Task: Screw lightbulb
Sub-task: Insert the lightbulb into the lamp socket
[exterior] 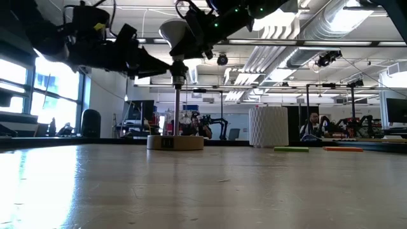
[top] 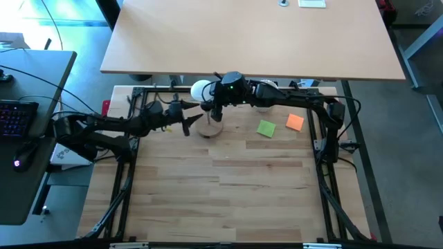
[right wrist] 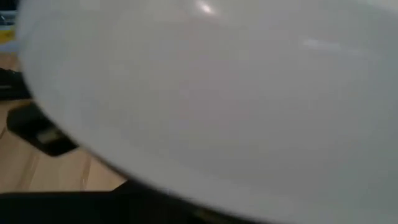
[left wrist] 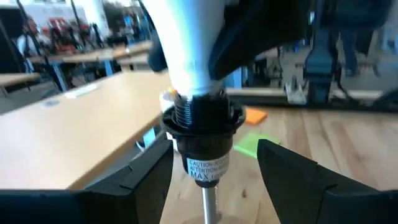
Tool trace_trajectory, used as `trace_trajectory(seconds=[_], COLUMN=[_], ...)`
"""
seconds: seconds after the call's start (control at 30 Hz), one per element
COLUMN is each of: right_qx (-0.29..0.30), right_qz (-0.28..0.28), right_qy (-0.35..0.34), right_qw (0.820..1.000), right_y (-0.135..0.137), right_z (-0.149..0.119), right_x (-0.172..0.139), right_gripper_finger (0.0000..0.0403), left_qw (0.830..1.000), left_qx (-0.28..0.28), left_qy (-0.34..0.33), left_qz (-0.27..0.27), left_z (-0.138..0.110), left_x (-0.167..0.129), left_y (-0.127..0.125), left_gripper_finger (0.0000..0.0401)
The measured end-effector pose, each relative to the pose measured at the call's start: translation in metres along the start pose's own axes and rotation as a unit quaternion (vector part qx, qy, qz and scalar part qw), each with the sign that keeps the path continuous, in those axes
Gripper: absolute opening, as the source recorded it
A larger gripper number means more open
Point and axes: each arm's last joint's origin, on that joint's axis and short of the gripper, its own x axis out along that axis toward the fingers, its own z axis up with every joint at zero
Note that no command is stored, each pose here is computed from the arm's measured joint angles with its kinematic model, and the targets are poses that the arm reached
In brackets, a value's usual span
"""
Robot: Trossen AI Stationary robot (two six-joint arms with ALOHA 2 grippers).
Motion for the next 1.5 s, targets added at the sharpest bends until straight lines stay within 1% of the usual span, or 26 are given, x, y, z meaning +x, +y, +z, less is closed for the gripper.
trace_trajectory(seconds=[0.17,0.3,0.4,0.57,0.63,0.7,0.8,0.9,0.97,1.07,1.17,1.2,1.27,1.4,1.47,1.5], right_qx=[0.009,0.003,-0.003,-0.013,-0.019,-0.029,-0.049,-0.069,-0.074,-0.073,-0.071,-0.070,-0.075,-0.073,-0.071,-0.070], right_qz=[0.026,0.028,0.039,0.044,0.046,0.047,0.058,0.075,0.075,0.076,0.077,0.079,0.083,0.085,0.088,0.088], right_qy=[-0.024,-0.038,-0.045,-0.044,-0.044,-0.044,-0.048,-0.054,-0.054,-0.054,-0.054,-0.055,-0.060,-0.059,-0.059,-0.060], right_qw=[0.999,0.999,0.998,0.998,0.998,0.997,0.996,0.993,0.993,0.993,0.993,0.993,0.992,0.992,0.992,0.992], right_y=[-0.009,-0.006,-0.007,-0.006,-0.006,-0.006,-0.009,-0.016,-0.018,-0.023,-0.025,-0.025,-0.025,-0.025,-0.025,-0.025], right_z=[-0.007,-0.006,-0.006,-0.007,-0.007,-0.007,-0.008,-0.009,-0.010,-0.011,-0.012,-0.012,-0.011,-0.011,-0.012,-0.011], right_x=[0.003,0.004,0.005,0.005,0.005,0.005,0.005,0.004,0.003,0.003,0.002,0.002,0.003,0.003,0.003,0.003], right_gripper_finger=[0.0144,0.0144,0.0144,0.0145,0.0146,0.0146,0.0146,0.0146,0.0146,0.0146,0.0146,0.0146,0.0147,0.0147,0.0147,0.0147], left_qw=[0.998,0.996,0.994,0.994,0.992,0.989,0.985,0.986,0.989,0.992,0.991,0.990,0.987,0.985,0.986,0.986], left_qx=[-0.001,0.008,0.010,0.015,0.016,0.023,0.038,0.048,0.057,0.082,0.115,0.125,0.138,0.145,0.145,0.145], left_qy=[-0.057,-0.090,-0.105,-0.109,-0.124,-0.144,-0.148,-0.132,-0.108,-0.054,-0.008,-0.005,-0.034,-0.058,-0.061,-0.075], left_qz=[0.010,0.015,0.018,0.019,0.021,0.036,0.082,0.089,0.084,0.078,0.075,0.070,0.074,0.078,0.045,0.029], left_z=[0.009,0.016,0.019,0.020,0.024,0.030,0.038,0.051,0.065,0.091,0.112,0.120,0.140,0.157,0.161,0.166], left_x=[-0.012,-0.014,-0.014,-0.015,-0.016,-0.020,-0.025,-0.027,-0.025,-0.022,-0.018,-0.018,-0.018,-0.020,-0.019,-0.017], left_y=[0.000,0.001,0.002,0.002,0.002,0.003,0.006,0.008,0.009,0.011,0.014,0.015,0.016,0.019,0.017,0.018], left_gripper_finger=[0.0227,0.0227,0.0227,0.0227,0.0227,0.0227,0.0227,0.0227,0.0227,0.0227,0.0227,0.0227,0.0227,0.0227,0.0227,0.0227])
